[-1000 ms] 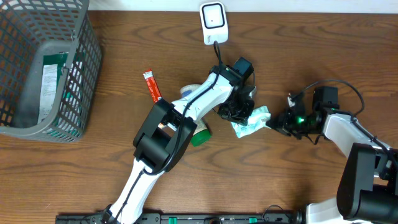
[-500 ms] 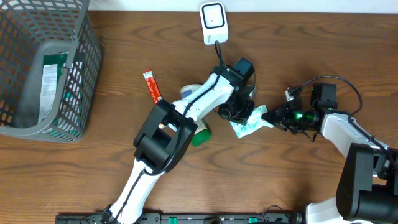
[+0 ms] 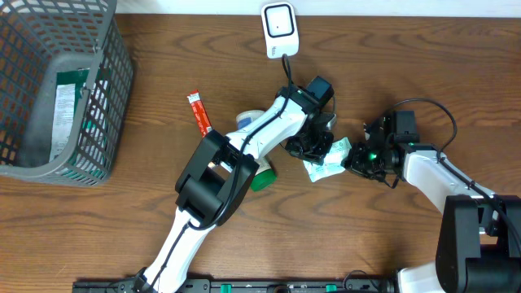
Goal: Scan the item barcode
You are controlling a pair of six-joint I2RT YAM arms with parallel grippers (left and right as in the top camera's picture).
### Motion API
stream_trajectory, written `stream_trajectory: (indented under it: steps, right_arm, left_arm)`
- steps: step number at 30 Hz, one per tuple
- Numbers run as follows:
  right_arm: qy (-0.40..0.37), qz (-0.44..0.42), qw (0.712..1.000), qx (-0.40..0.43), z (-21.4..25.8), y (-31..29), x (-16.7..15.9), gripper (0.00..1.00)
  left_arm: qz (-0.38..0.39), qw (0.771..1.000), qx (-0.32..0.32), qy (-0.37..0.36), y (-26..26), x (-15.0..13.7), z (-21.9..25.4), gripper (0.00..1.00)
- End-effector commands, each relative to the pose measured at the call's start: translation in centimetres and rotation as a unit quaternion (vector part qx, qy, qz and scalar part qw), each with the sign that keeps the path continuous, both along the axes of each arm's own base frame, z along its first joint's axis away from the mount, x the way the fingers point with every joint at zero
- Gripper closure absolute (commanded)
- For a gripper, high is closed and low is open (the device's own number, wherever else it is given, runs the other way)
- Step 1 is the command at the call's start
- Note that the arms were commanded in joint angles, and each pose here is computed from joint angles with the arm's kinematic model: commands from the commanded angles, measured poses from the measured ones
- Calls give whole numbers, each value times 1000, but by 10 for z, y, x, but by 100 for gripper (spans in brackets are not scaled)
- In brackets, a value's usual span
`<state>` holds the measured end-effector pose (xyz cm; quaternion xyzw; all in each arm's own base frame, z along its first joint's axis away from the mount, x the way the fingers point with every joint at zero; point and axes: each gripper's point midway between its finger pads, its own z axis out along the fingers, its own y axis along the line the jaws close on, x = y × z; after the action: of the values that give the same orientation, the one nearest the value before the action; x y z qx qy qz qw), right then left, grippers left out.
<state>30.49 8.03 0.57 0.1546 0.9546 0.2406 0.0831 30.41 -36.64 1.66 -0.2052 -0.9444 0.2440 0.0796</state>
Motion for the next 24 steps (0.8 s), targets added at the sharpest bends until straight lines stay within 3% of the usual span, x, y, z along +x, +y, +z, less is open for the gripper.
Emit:
stream_trajectory:
  steps: [1,9,17,24]
  right_arm:
    - [41,-31,996,-67,-23,-24,-18,98]
    - [37,-32,998,-42,-4,-21,-5,94]
    - [48,-46,992,-106,-9,-42,-8,95]
    - [44,-50,992,-106,1,-44,-3,94]
  left_arm:
    - [-2,998,51,-27,18,8,-13,93]
    - [1,994,99,-49,34,13,-20,93]
    - [1,994,100,-49,35,14,-20,92]
    - [3,994,92,-58,33,16,-7,93]
